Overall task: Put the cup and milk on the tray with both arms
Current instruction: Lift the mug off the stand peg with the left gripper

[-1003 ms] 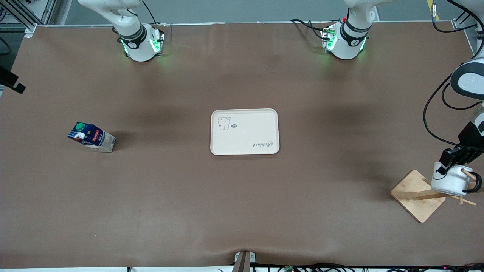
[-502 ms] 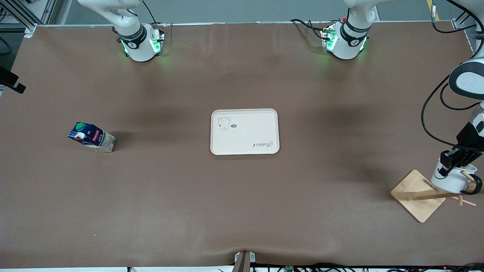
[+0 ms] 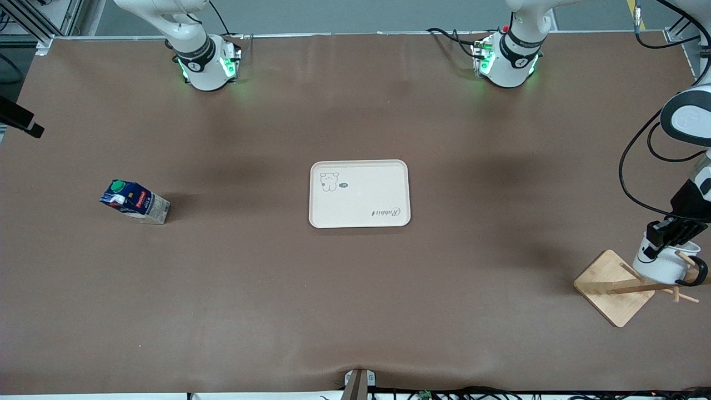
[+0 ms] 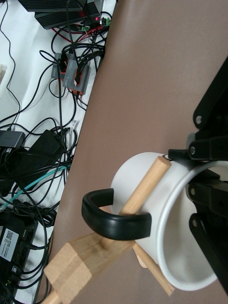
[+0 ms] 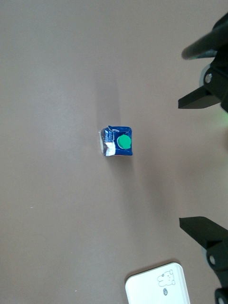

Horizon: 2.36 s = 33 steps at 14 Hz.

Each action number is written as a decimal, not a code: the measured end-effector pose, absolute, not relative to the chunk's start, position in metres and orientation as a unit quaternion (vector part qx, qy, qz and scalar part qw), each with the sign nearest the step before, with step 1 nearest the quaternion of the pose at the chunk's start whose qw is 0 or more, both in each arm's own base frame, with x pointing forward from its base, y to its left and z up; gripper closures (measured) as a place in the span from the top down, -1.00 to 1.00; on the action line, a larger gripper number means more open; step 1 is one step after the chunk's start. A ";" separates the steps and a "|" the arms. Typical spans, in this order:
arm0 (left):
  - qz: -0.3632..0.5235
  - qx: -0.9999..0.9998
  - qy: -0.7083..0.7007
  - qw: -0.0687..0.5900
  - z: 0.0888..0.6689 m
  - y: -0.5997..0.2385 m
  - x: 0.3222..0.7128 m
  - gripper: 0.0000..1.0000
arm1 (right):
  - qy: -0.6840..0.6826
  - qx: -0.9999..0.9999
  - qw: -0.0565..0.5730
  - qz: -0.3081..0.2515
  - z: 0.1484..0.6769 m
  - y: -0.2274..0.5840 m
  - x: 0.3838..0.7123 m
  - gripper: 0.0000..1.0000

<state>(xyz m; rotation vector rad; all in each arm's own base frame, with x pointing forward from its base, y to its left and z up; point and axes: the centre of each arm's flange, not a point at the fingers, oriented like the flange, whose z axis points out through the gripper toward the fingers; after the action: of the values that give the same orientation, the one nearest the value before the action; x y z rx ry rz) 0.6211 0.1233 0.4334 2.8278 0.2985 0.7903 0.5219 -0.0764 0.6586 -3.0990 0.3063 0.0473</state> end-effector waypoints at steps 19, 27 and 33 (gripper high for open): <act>0.163 0.972 0.112 0.128 0.493 0.024 0.618 -0.85 | 0.081 -0.996 0.020 0.012 0.679 -0.057 0.520 1.00; 0.093 0.967 0.199 0.130 0.477 -0.056 0.612 -0.85 | 0.079 -0.997 0.022 -0.007 0.697 -0.056 0.518 1.00; 0.072 0.964 0.229 0.117 0.461 -0.121 0.613 -0.85 | 0.063 -0.997 0.021 0.031 0.662 -0.037 0.538 1.00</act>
<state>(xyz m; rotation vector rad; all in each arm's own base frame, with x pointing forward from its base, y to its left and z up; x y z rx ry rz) 0.6134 -0.1214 0.4605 2.8203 0.6707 0.2099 0.5383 -0.0371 0.6618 -3.0917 0.1948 0.0974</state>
